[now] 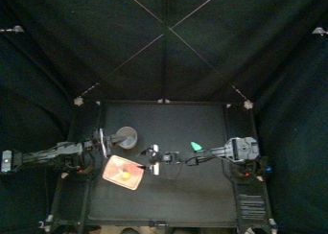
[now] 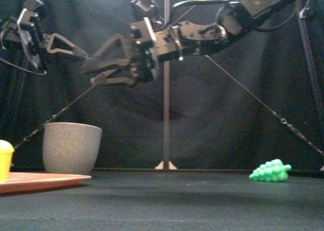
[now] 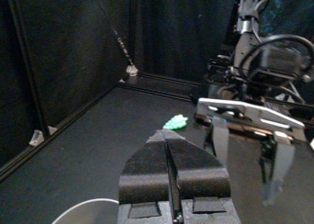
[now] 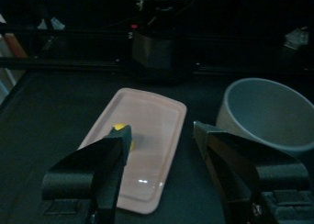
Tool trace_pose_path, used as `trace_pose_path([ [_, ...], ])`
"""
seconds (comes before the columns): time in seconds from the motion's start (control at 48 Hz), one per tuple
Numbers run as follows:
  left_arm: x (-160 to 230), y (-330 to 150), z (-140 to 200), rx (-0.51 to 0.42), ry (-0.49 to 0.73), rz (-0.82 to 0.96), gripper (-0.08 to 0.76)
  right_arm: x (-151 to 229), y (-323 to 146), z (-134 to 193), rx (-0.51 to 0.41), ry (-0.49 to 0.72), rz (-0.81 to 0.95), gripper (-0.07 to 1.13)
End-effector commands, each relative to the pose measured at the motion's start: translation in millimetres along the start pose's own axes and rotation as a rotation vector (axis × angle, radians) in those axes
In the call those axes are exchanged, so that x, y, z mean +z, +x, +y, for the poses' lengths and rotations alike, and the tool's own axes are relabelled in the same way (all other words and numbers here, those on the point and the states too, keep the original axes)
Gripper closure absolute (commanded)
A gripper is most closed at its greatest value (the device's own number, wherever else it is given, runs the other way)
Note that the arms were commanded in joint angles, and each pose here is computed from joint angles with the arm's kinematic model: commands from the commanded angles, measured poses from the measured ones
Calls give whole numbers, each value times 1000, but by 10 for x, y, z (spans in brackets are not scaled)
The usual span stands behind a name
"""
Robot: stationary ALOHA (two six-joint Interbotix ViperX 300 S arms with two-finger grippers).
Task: Pick the yellow can then place it on the pink plate
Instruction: Drop yellow can on the pink plate and return to neutral
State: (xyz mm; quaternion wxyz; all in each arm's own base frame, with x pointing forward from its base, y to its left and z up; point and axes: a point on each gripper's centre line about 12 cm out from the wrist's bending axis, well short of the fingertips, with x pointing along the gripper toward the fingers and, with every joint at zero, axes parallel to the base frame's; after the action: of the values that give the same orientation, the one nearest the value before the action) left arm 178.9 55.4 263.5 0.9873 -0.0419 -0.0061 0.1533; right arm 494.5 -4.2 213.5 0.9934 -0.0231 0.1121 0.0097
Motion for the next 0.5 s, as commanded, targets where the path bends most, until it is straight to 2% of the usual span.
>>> trace_pose_path([
  [0.021, 55, 9, -1, 2, -11, -17, 656, 266, -385, -30, -11, 8, -123, 149],
  [0.333, 9, 1, -35, -18, -6, -4, 656, -148, -1109, -161, -47, -18, -138, 149],
  [0.5, -20, -6, -78, -42, -4, 4, 656, -219, -1441, -207, -77, -2, -158, 149],
])
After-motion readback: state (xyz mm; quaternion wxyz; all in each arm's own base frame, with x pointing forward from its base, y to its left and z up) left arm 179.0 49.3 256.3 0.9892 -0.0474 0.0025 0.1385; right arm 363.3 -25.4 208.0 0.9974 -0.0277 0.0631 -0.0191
